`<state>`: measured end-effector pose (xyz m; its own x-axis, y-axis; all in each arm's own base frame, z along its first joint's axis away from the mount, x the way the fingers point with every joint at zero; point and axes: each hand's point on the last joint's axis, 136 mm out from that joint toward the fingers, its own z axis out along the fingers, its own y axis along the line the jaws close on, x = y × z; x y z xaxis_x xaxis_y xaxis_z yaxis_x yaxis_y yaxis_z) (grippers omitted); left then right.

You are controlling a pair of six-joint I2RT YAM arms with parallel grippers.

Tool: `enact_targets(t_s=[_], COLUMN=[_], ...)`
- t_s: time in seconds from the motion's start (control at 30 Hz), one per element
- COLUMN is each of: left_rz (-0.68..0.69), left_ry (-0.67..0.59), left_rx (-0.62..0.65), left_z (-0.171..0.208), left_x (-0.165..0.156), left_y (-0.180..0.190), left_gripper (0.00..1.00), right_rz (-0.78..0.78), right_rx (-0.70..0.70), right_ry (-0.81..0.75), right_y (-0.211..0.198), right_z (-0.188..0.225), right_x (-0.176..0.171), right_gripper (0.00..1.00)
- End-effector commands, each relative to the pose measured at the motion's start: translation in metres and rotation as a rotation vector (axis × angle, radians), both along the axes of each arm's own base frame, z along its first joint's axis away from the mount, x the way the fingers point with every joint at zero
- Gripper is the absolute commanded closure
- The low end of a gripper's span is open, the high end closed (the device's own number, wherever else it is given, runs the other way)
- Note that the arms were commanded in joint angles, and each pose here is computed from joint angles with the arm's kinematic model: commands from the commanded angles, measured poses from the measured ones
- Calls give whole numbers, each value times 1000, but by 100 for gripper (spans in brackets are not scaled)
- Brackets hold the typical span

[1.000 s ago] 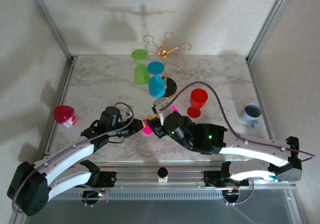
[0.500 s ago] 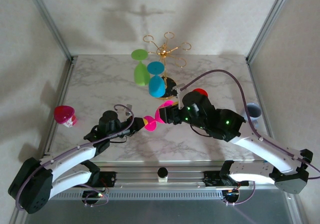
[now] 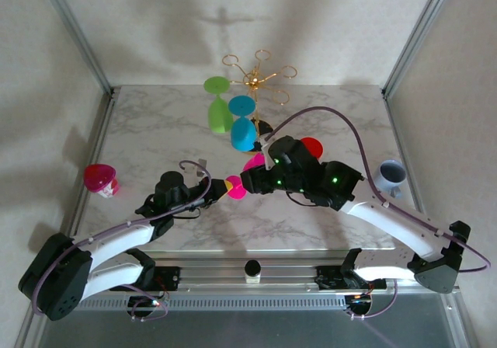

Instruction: Take the wine glass off the wine glass rack

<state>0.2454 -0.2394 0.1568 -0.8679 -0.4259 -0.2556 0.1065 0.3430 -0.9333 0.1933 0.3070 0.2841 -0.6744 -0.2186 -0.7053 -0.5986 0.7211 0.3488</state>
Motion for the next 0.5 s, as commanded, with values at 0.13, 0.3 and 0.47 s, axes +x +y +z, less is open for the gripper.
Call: enact_targets(t_s=[0.13, 0.3, 0.47], left_rz=[-2, 2, 15], left_ry=[-25, -16, -16], left_rx=[-26, -24, -17], left_z=[6, 4, 4], left_x=[2, 4, 7], left_y=[1, 2, 3], left_gripper=[100, 100, 100], right_rz=[2, -8, -24], right_rx=[20, 16, 7], right_ry=[-4, -8, -5], right_y=[2, 0, -2], right_z=[10, 8, 5], right_x=[3, 4, 6], right_gripper=[64, 80, 92])
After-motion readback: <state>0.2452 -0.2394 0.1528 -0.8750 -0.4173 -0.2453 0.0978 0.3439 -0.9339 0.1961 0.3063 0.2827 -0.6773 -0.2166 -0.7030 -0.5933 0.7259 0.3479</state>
